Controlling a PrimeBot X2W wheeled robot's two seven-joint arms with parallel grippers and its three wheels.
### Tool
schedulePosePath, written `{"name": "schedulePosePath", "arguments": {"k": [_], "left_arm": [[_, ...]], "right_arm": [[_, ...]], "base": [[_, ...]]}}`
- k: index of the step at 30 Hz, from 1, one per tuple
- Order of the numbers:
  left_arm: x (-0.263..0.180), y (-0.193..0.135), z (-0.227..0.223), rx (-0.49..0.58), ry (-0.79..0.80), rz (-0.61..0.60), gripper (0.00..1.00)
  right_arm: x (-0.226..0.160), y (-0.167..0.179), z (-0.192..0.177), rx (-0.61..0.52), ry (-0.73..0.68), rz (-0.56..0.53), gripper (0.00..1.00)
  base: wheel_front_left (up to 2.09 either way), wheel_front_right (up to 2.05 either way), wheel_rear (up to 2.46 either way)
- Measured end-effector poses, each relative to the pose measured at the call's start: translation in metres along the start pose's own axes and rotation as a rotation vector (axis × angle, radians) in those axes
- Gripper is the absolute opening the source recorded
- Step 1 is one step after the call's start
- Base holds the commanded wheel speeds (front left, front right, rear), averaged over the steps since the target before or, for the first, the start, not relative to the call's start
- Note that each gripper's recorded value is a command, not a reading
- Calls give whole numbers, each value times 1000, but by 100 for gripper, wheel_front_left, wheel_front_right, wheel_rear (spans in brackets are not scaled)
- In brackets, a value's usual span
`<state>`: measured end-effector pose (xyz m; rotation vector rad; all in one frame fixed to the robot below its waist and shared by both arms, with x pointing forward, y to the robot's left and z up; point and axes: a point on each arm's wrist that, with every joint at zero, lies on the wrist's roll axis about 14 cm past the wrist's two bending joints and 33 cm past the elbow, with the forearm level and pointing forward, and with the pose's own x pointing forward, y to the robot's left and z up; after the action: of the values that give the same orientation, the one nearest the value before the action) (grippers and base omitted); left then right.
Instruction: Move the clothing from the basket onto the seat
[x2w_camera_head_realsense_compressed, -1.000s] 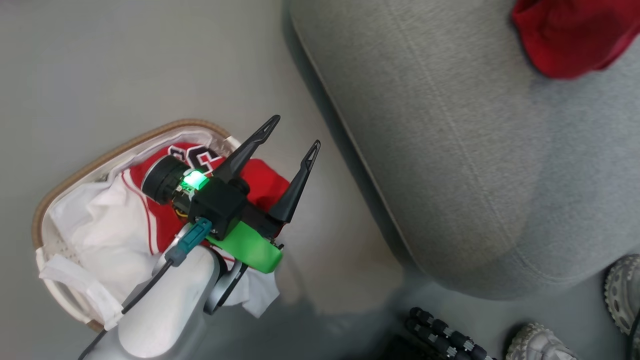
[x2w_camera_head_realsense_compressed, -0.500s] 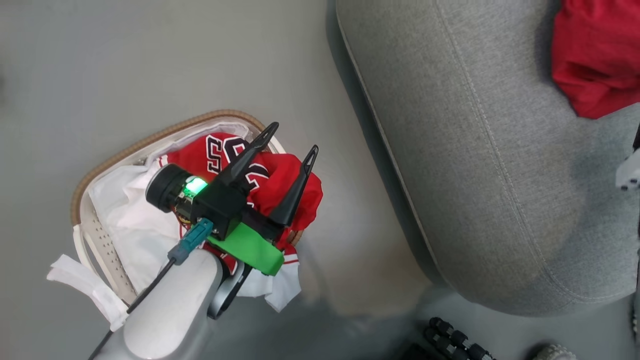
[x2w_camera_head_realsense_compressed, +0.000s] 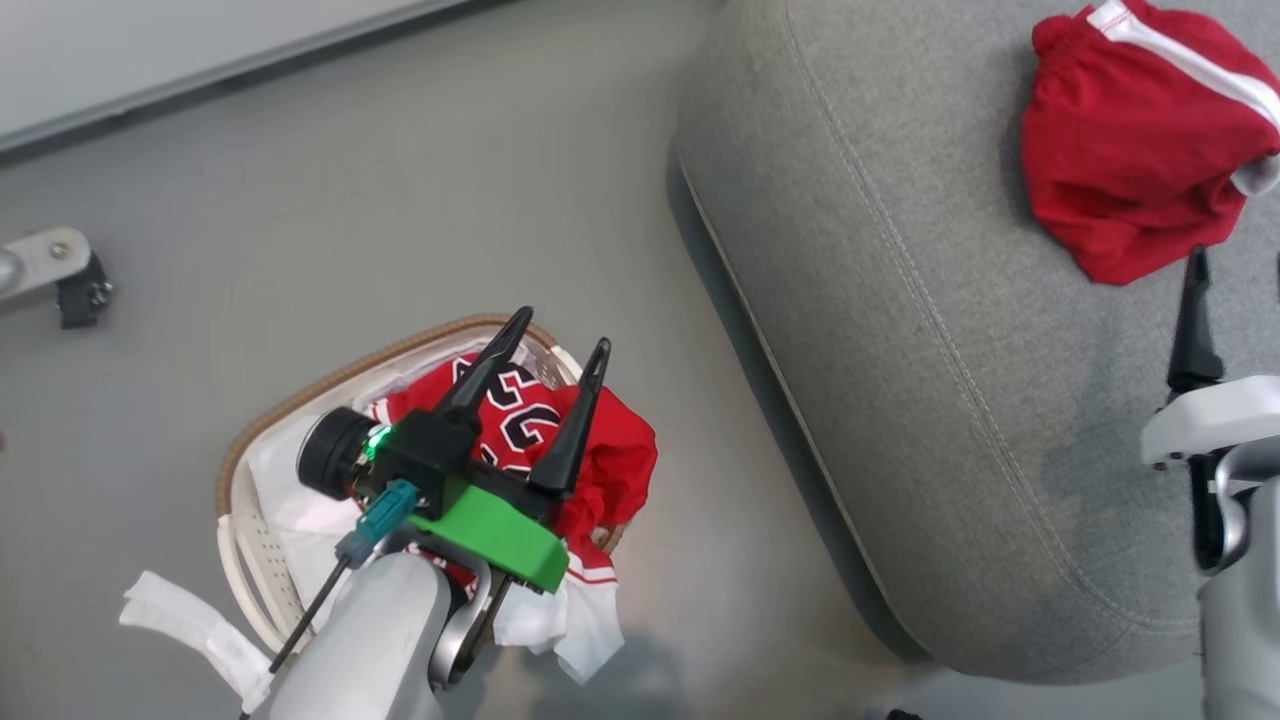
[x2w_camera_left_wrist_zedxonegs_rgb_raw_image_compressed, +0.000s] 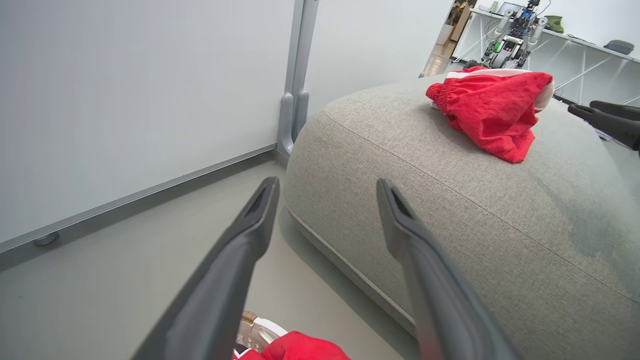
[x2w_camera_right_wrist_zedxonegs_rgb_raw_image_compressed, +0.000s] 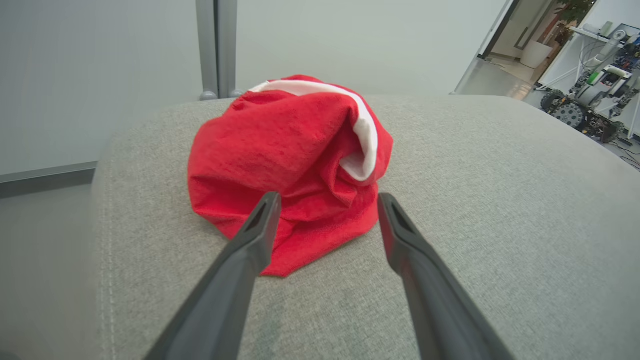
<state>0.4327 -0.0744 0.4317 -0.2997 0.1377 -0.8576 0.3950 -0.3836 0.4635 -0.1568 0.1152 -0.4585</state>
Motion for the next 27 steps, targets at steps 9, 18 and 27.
{"name": "schedulePosePath", "arguments": {"k": [9, 18, 27], "left_arm": [[-45, 42, 20, 29, -29, 238, 100], [-119, 93, 29, 59, -29, 524, 100], [-189, 117, 35, 71, -43, 737, 100]], "right_arm": [[-8, 84, 31, 121, -86, 219, 100], [-23, 161, 57, 219, -137, 411, 100], [-48, 196, 65, 257, -140, 517, 100]], "base": [[0, 0, 0], [0, 0, 0], [0, 0, 0]]}}
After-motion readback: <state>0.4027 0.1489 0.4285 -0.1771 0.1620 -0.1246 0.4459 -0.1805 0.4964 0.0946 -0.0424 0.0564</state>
